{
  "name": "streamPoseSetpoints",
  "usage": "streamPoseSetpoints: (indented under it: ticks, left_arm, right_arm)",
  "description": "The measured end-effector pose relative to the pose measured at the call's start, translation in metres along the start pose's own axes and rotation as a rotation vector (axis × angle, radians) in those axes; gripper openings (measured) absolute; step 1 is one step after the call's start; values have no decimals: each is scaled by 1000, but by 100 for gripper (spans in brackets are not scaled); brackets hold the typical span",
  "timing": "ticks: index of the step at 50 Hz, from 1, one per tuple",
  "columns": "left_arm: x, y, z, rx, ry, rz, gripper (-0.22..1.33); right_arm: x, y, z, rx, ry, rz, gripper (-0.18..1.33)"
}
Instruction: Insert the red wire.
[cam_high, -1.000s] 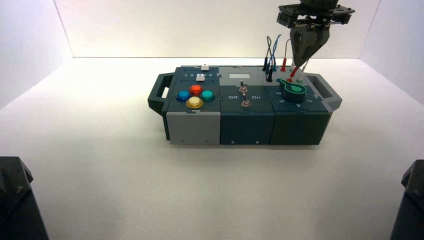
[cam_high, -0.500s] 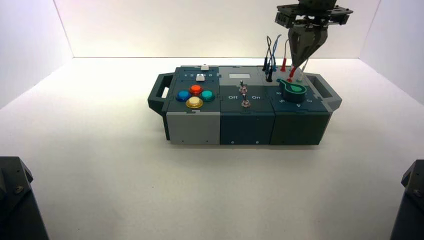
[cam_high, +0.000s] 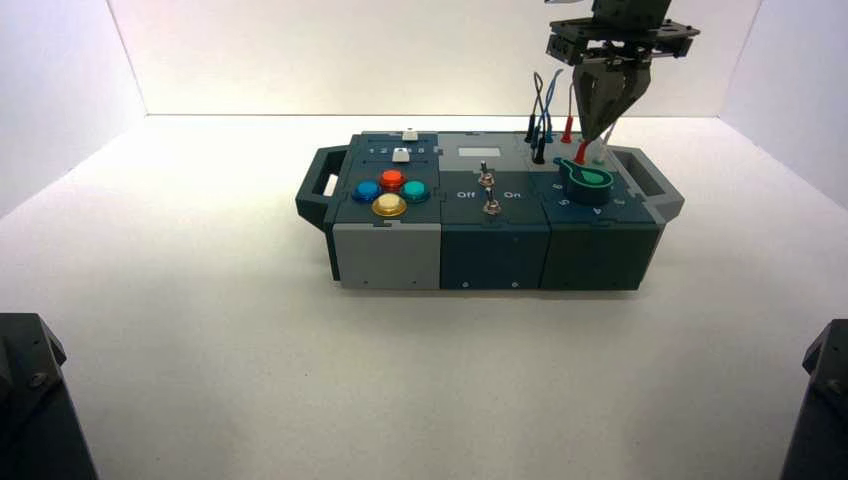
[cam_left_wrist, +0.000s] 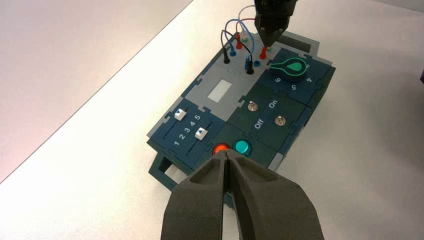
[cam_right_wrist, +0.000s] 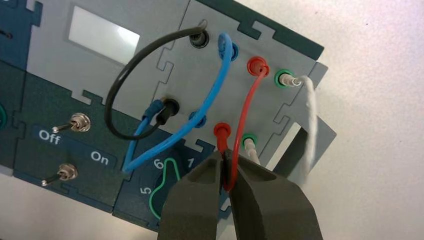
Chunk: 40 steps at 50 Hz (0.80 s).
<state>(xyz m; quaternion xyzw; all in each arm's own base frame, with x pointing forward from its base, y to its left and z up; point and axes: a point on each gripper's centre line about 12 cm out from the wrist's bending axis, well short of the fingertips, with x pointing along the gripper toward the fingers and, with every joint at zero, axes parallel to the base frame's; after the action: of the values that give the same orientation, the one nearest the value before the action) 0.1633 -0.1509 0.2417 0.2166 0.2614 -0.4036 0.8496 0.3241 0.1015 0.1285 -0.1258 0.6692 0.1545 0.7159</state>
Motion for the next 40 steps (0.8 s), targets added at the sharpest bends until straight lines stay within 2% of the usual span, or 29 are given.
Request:
streamPoseSetpoints:
  ticks: [26, 28, 32, 33, 34, 35, 38, 40]
  left_arm:
    - [0, 0, -1, 0, 0, 0, -17]
    - [0, 0, -2, -1, 2, 1, -17]
    - [0, 0, -1, 0, 0, 0, -17]
    - [0, -1, -2, -2, 1, -1, -17]
    - [0, -1, -2, 0, 1, 0, -17]
    - [0, -1, -2, 0, 1, 0, -17]
    - [0, 0, -2, -1, 2, 1, -16]
    - [0, 0, -1, 0, 0, 0, -17]
  right_arm:
    - [1, -2, 1, -11, -10, -15, -8]
    - [0, -2, 2, -11, -12, -15, 5]
    - [1, -2, 2, -11, -16, -15, 45]
    - [1, -2, 2, -12, -16, -15, 49]
    - [1, -1, 2, -14, -19, -16, 64]
    - [1, -2, 3, -13, -21, -17, 72]
    - [2, -2, 3, -15, -24, -17, 80]
    - [1, -2, 3, -13, -28, -18, 79]
